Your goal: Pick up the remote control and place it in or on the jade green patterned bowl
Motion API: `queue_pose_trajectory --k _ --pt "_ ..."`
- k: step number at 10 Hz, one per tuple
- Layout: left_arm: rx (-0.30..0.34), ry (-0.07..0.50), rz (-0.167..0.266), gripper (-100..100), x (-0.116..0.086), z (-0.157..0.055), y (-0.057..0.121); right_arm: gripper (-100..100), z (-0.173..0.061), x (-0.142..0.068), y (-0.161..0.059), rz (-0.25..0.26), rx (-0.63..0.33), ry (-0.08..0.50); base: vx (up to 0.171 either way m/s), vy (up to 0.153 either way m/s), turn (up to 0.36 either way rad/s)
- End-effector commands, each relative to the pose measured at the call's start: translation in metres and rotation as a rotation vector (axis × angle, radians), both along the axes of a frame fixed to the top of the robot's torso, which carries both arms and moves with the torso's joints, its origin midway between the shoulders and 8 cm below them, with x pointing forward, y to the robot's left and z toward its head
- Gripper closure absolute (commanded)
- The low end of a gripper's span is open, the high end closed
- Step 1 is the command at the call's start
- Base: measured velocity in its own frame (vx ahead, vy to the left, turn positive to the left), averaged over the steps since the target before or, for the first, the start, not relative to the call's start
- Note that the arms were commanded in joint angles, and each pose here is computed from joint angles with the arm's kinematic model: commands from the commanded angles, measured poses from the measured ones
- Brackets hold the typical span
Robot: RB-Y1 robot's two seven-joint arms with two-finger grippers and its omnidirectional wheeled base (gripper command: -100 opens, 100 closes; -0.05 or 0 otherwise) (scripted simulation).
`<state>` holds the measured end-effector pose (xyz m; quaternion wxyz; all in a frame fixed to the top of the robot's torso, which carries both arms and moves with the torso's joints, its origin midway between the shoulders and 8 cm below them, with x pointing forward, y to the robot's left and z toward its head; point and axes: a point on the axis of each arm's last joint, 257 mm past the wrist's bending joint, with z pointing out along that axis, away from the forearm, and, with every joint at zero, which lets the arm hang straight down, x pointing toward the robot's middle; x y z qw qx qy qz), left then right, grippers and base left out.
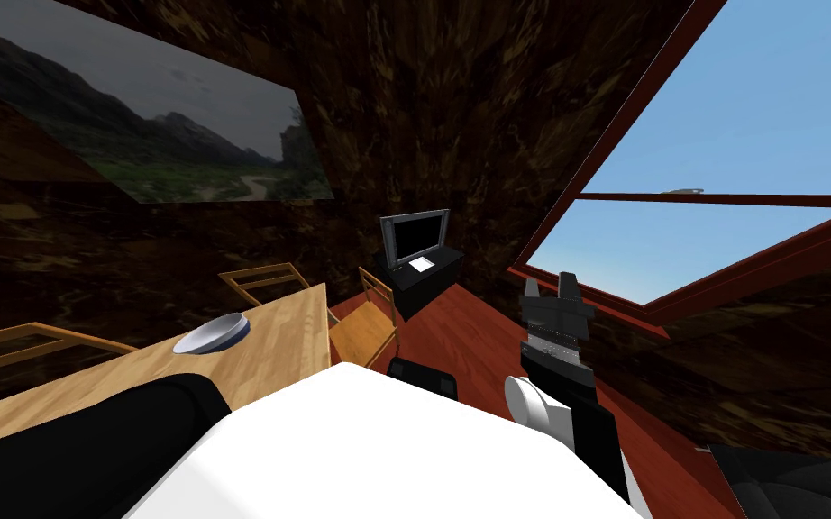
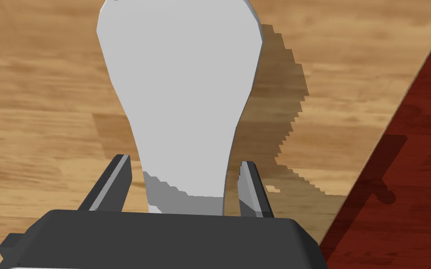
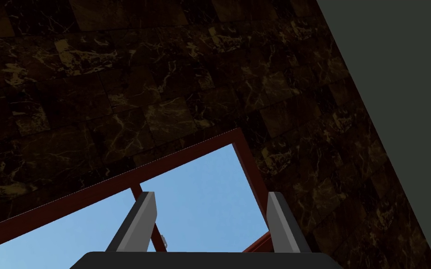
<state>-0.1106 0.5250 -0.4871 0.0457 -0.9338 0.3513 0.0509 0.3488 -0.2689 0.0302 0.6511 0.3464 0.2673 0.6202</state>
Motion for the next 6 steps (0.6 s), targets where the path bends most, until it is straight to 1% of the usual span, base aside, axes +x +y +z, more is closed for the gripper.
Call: queue_pose_trajectory --k 1,2,3,6 --pt "0.000 0.000 0.000 100 0.000 0.000 0.000 0 0.000 0.000 0.000 0.000 0.000 0.000 -0.006 -0.019 0.002" --pt "0.000 0.000 0.001 0 0.000 0.001 0.000 0 0.000 0.000 0.000 0.000 0.000 0.000 0.000 0.000 0.000" --pt "0.045 0.033 -0.016 100 -0.007 0.015 0.029 0 0.000 0.000 0.000 0.000 0.000 0.000 -0.015 -0.044 0.078" --pt "0.115 0.095 -0.046 100 -0.009 0.041 0.077 0 0.000 0.000 0.000 0.000 0.000 0.000 -0.036 -0.095 0.092"
